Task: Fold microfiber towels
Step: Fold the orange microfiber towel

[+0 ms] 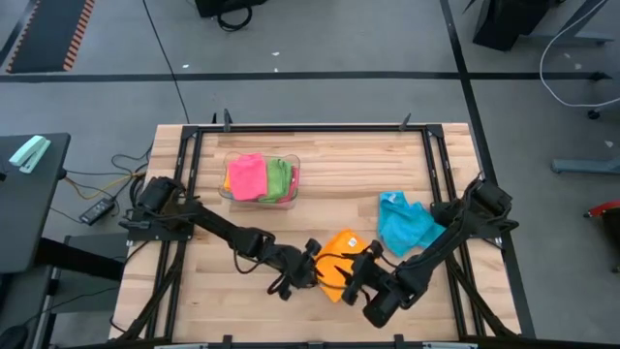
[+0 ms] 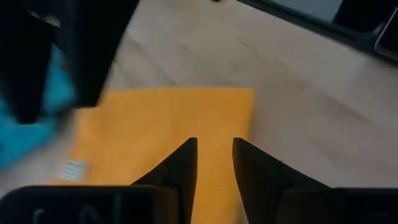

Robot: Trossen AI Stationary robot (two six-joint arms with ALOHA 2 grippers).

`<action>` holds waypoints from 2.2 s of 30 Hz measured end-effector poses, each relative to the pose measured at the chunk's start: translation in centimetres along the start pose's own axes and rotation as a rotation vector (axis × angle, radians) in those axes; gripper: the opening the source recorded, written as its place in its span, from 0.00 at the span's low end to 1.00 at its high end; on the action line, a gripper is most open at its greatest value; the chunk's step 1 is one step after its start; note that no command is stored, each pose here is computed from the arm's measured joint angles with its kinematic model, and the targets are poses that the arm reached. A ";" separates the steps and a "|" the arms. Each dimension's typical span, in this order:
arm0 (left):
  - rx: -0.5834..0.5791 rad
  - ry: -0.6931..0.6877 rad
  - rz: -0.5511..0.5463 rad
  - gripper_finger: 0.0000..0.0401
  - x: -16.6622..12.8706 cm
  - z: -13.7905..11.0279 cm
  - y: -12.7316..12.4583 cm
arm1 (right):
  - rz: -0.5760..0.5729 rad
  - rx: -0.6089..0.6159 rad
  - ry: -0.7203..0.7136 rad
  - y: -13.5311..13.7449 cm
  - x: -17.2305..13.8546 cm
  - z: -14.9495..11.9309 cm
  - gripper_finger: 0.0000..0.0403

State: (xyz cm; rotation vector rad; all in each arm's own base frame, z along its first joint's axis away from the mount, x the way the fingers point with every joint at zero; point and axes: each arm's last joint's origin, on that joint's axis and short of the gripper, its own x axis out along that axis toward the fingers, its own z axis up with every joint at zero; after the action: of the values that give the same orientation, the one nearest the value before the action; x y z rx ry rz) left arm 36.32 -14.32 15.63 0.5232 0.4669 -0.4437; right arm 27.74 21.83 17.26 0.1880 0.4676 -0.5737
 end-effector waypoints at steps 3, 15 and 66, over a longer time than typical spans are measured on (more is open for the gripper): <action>-0.118 0.053 -0.033 0.26 0.8 -1.4 -0.1 | 0.003 0.061 -0.037 -0.9 1.4 -1.1 0.49; -0.144 0.321 0.083 0.17 1.4 -4.6 0.1 | -0.004 -0.048 -0.049 -2.8 6.9 -3.8 0.49; 0.165 0.271 -0.062 0.28 -2.7 -0.5 -1.4 | 0.056 0.012 0.033 -4.3 -1.7 -1.6 0.49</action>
State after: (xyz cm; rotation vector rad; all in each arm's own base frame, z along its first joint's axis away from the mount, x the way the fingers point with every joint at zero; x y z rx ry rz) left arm 33.32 -14.34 16.14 0.7345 0.7124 -0.4755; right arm 23.51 19.59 16.47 0.2215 0.4899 -0.5188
